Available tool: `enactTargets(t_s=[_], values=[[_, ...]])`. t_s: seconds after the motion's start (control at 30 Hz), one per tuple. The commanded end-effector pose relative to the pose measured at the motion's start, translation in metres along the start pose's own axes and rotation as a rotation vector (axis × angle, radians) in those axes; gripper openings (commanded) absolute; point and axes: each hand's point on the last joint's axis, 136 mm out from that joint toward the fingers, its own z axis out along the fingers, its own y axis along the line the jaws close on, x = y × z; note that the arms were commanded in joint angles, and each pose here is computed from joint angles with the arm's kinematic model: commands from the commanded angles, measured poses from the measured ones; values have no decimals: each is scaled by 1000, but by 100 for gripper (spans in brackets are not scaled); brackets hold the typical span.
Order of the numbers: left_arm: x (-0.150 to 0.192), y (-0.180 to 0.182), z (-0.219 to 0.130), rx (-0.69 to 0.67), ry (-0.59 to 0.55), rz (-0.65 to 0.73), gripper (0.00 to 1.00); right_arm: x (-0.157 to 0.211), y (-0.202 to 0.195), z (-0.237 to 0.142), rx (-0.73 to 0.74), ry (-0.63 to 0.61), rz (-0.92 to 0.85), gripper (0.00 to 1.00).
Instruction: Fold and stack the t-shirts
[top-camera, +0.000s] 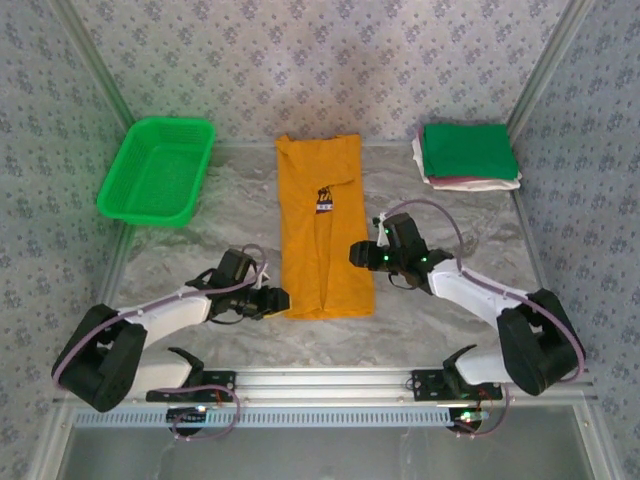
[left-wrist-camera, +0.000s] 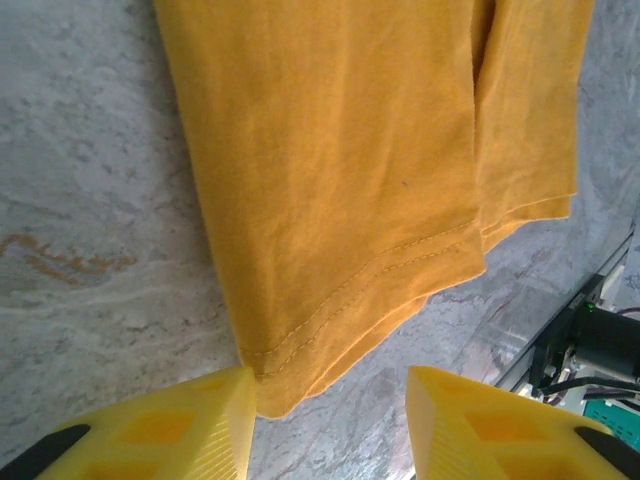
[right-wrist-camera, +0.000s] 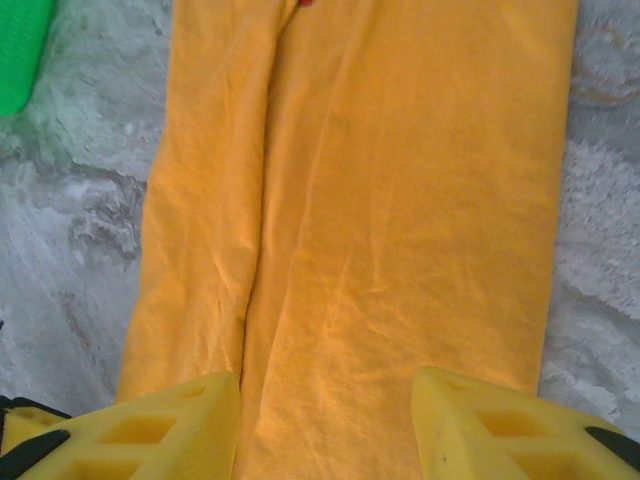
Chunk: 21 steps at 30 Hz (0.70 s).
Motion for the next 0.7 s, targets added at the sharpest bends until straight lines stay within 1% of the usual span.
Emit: enactTargets(t_s=[0.0,0.17,0.33,0.47,0.53,0.67], values=[[-4,-4,-2,-16,-9,12,43,-3,-5,-6,26,-33,-26,51],[-9,-17,8,-6,-12,53,43,2,-6,-6,23,-21,-19,51],[-14,-33,14,14,-8,100,40,23,-17,-10,45,-2,15,51],[-11,-27,17,-11,14,95,39,42,-28,-20,66,19,50,51],[-8,-22,17,-38,29,91,38,46,-33,-28,85,15,56,51],[-2,-11,16,-76,34,75,38,49,-42,-40,111,-1,65,57]])
